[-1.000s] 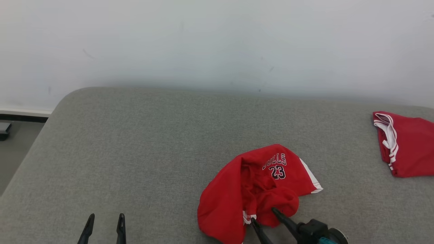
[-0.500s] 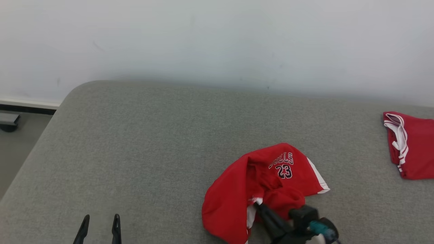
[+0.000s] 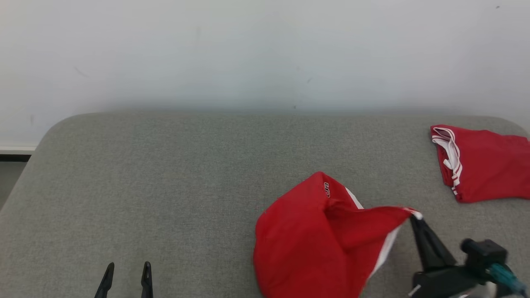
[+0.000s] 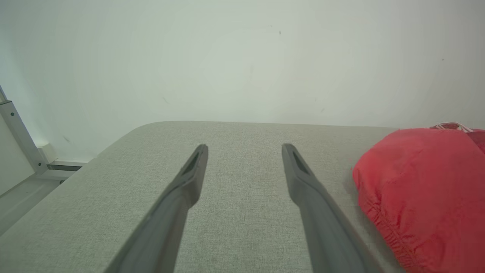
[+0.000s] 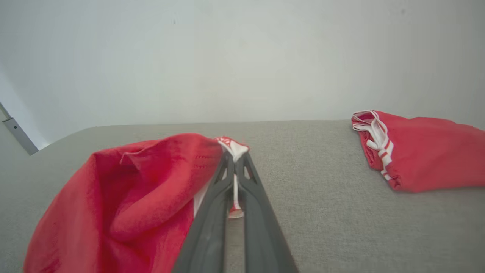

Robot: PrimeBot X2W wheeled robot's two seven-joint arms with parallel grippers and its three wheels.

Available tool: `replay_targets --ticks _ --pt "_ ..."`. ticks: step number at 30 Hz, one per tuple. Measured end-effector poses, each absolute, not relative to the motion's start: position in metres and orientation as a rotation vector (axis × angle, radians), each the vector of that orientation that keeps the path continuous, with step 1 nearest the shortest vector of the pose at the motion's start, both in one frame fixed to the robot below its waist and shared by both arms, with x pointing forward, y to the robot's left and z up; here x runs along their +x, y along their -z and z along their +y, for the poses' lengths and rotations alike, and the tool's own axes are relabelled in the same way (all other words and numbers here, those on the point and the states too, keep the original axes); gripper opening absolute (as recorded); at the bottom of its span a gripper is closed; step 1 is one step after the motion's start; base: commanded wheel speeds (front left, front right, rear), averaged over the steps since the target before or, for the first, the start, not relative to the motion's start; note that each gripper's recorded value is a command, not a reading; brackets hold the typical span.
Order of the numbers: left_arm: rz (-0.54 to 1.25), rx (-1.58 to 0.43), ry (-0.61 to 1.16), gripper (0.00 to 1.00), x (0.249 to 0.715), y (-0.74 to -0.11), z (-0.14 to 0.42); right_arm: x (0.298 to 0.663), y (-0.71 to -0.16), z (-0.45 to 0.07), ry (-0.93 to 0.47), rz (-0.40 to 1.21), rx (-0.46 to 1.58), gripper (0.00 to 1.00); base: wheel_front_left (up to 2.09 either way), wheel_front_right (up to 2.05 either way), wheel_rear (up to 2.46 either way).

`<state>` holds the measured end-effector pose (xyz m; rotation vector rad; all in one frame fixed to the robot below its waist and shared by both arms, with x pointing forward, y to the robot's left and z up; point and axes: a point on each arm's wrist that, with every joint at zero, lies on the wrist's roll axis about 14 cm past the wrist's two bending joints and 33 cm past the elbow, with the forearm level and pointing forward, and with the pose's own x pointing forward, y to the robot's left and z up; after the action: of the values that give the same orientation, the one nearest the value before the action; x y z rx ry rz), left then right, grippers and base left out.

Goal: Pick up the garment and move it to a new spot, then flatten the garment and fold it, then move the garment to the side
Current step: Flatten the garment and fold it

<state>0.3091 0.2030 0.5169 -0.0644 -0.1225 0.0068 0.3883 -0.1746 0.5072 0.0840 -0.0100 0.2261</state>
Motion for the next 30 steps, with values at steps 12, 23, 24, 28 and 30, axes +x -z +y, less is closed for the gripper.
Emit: replay_targets --ticks 12,23,24,28,30 --pt "-0.114 -0.071 0.005 1.00 0.312 -0.515 0.198 0.360 -0.466 -0.253 0.046 0.142 0.102 0.00 0.00 0.00 0.00" --pt "-0.118 -0.067 0.039 1.00 0.316 -0.516 0.189 0.362 -0.511 -0.268 0.110 -0.046 0.024 1.00 0.00 0.00 0.00" --pt "-0.119 -0.066 0.043 1.00 0.316 -0.517 0.189 0.363 -0.516 -0.264 0.098 -0.063 0.022 1.00 0.00 0.00 0.00" --pt "-0.118 -0.064 0.058 1.00 0.318 -0.517 0.185 0.364 -0.531 -0.248 0.053 -0.123 0.021 1.00 0.00 0.00 0.00" --pt "-0.118 -0.063 0.070 1.00 0.319 -0.517 0.181 0.365 -0.542 -0.232 0.007 -0.163 0.019 1.00 0.00 0.00 0.00"
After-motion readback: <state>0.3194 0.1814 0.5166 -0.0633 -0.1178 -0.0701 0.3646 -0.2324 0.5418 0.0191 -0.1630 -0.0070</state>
